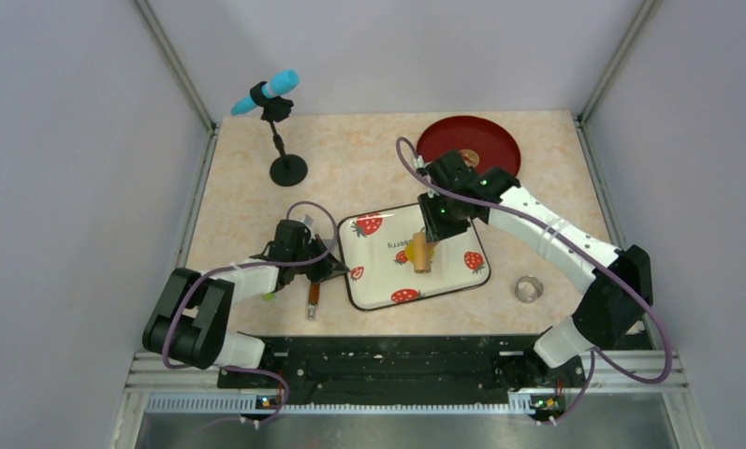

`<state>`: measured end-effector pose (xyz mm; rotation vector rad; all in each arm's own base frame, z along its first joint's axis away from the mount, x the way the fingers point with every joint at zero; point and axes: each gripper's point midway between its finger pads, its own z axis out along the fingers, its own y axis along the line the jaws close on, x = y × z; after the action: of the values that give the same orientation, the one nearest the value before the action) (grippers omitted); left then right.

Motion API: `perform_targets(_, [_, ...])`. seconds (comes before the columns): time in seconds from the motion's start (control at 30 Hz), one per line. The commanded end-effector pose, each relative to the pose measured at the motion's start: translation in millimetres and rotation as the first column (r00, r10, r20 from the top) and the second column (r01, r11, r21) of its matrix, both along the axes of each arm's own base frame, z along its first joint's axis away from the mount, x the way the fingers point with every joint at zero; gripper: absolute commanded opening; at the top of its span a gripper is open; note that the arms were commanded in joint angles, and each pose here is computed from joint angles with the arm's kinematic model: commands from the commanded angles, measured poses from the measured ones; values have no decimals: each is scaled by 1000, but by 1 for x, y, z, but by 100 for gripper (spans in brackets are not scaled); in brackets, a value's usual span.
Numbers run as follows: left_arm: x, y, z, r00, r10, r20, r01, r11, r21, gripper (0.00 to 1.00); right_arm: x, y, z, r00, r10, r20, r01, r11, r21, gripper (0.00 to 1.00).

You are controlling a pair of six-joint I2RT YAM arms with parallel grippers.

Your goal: Roll out the dumpling wrappers from the dough

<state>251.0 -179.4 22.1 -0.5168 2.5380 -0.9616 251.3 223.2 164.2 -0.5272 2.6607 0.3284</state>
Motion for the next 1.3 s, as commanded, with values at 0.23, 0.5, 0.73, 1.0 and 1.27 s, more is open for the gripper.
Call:
perform_targets(0.23, [-19, 18, -34, 996, 40, -78, -32, 994, 106, 0, 38, 11, -4, 995, 31, 96, -27, 999, -47, 0])
perform_targets(0.5, [-20, 18, -35, 996, 35, -77, -26, 994, 106, 0, 51, 20, 0, 995, 28, 95, -28, 1000, -3, 0])
perform_targets(0.73, [-20, 18, -35, 997, 32, -75, -24, 994, 105, 0, 52, 7, -26, 999, 12, 51, -8, 997, -82, 0])
perform_targets(1.0, [-20, 18, -35, 997, 33, -75, -25, 994, 105, 0, 38, -17, -67, 999, -14, -50, 4, 983, -184, 0])
perform_targets(1.27, [-20, 18, -35, 997, 42, -71, -34, 994, 103, 0, 23, -51, -107, 979, -89, -181, 34, 957, -288, 0])
